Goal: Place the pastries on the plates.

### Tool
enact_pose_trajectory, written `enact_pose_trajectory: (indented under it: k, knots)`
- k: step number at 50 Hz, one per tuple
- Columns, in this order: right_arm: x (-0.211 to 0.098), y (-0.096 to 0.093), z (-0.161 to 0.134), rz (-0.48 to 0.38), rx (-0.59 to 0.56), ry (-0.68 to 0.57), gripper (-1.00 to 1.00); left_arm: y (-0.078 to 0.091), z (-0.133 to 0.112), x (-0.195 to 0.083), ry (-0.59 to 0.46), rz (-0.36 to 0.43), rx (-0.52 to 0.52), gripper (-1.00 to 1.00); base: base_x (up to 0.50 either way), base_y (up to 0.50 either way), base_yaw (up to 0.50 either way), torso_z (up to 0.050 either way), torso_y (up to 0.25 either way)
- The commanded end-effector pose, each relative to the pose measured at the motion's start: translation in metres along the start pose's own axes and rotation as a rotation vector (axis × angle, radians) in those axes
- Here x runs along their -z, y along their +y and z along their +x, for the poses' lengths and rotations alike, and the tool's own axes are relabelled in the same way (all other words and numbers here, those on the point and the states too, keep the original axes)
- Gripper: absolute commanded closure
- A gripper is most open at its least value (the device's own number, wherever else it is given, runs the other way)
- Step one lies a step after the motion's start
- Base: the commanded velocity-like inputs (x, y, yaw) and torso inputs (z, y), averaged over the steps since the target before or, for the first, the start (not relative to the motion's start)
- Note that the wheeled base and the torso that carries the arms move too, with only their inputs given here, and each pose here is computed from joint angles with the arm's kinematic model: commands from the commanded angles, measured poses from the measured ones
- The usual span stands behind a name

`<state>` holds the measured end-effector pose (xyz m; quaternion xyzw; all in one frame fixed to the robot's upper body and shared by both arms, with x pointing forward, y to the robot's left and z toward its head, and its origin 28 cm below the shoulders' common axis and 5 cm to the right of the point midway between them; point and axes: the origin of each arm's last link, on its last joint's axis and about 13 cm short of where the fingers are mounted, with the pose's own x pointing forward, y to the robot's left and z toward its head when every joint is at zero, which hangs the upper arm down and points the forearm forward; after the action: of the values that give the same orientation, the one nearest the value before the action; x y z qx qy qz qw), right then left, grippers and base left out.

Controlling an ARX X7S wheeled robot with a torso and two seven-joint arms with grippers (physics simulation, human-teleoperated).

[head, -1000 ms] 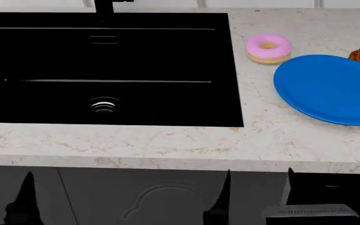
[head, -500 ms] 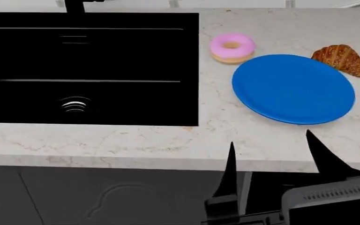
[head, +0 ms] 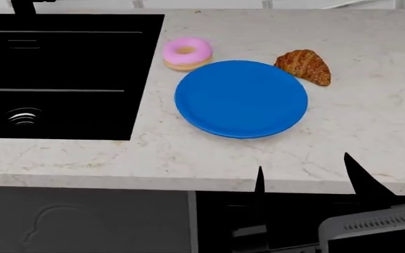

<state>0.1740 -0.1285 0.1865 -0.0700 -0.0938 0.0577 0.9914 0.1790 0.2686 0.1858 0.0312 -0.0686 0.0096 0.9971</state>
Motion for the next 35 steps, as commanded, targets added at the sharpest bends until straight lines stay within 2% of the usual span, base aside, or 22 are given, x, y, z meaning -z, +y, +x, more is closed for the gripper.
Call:
enact_pose_trajectory:
  k: [1,21,24,30,32,35]
  knots:
    - [0.000,0.000,-0.001,0.002,-0.002,0.007,-1.00,0.000,-0.001,0.002,0.006,0.004,-0.003,-1.00,0.00,-0.50,0.00,0.000,0.000]
    - [-0.003,-0.001,-0.001,-0.009,0.000,0.004,-1.00,-0.002,0.001,0.003,0.010,0.001,-0.001,-1.00,0.00,-0.50,0.00,0.000,0.000]
    - [-0.005,-0.004,0.003,-0.016,0.028,0.047,-1.00,-0.001,0.003,0.001,0.013,-0.001,-0.008,-1.00,0.00,0.00,0.00,0.000,0.000]
    - [-0.032,-0.018,0.015,-0.010,0.045,0.093,-1.00,0.007,0.004,-0.016,-0.008,0.017,-0.033,-1.00,0.00,0.00,0.00,0.000,0.000]
    - [-0.042,-0.021,0.015,-0.018,0.029,0.058,-1.00,0.010,0.005,-0.026,-0.043,0.031,-0.049,-1.00,0.38,0.00,0.00,0.000,0.000]
    - [-0.054,-0.024,0.019,-0.073,0.036,0.024,-1.00,0.014,0.007,-0.041,-0.091,0.053,-0.064,-1.00,0.50,0.00,0.00,0.000,0.000]
